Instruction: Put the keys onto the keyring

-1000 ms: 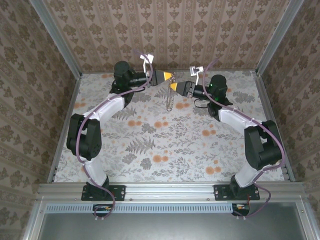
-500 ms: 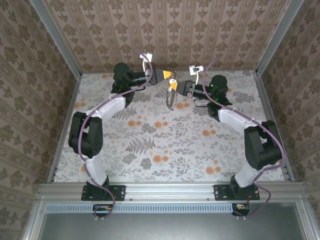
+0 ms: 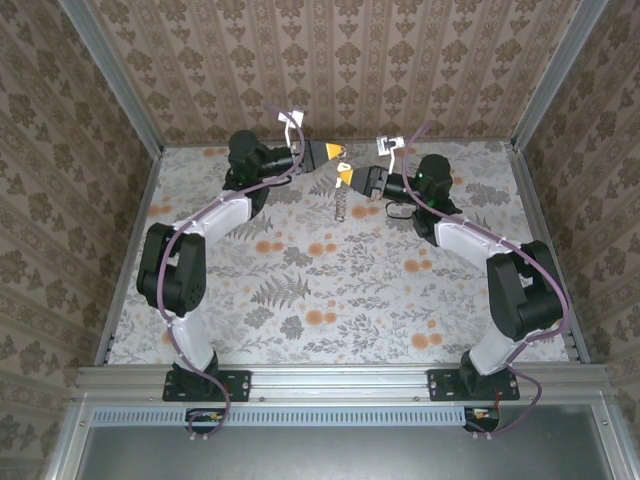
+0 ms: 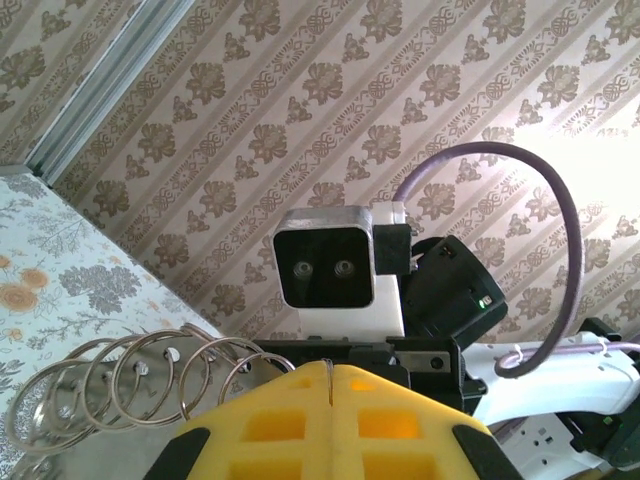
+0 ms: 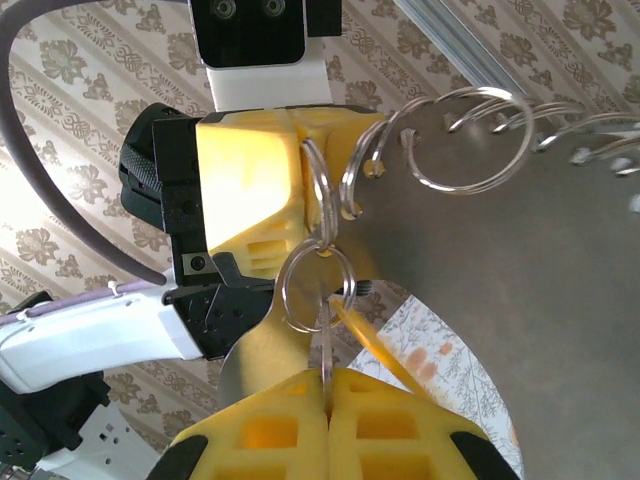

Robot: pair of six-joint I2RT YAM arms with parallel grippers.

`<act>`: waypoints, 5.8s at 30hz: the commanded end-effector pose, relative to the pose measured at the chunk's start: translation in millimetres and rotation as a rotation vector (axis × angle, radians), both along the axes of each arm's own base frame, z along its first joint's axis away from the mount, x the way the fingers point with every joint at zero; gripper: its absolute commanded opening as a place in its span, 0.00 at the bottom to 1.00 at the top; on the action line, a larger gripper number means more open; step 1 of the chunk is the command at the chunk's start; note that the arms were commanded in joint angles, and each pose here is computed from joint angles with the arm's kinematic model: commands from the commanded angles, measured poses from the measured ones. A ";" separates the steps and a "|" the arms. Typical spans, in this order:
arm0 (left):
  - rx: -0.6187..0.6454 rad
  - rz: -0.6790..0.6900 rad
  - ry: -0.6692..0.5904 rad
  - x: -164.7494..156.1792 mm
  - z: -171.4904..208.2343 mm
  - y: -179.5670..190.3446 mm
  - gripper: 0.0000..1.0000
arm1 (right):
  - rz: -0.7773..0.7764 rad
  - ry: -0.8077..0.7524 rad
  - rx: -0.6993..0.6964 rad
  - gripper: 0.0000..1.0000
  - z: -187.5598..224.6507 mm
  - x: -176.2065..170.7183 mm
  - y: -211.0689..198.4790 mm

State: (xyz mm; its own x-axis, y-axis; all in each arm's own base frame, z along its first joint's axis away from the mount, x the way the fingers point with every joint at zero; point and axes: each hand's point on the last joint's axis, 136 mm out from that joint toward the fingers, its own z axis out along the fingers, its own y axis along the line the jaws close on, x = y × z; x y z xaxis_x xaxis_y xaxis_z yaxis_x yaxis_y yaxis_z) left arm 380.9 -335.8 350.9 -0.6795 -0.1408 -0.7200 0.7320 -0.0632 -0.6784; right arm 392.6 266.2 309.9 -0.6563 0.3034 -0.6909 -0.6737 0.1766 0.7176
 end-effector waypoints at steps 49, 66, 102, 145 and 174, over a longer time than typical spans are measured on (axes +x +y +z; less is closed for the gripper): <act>-0.164 0.243 0.001 -1.6 26.7 -6.6 0.00 | -0.362 0.105 0.123 0.36 61.4 44.5 -43.3; -0.164 0.234 0.003 -2.7 25.9 -9.9 0.00 | -0.332 0.091 0.141 0.29 66.8 46.5 -32.6; -0.169 0.226 -0.008 -4.9 27.2 -9.9 0.00 | -0.298 0.105 0.134 0.20 54.3 45.9 -23.9; -0.107 0.264 -0.064 6.2 33.8 27.7 0.40 | -0.218 0.071 0.036 0.00 52.0 47.9 -20.3; 0.101 -0.022 -0.151 -18.9 29.8 18.1 0.35 | 0.003 -0.015 -0.048 0.00 38.9 49.4 -8.4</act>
State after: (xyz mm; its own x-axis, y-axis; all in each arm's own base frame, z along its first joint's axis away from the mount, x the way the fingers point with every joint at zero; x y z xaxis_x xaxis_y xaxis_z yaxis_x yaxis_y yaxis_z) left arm 372.2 -313.5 360.8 -0.6061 -0.0628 -0.7929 0.7931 0.0281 -0.6084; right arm 441.7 256.9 331.2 -0.6886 0.2690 -0.6734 -0.6302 0.2373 0.7392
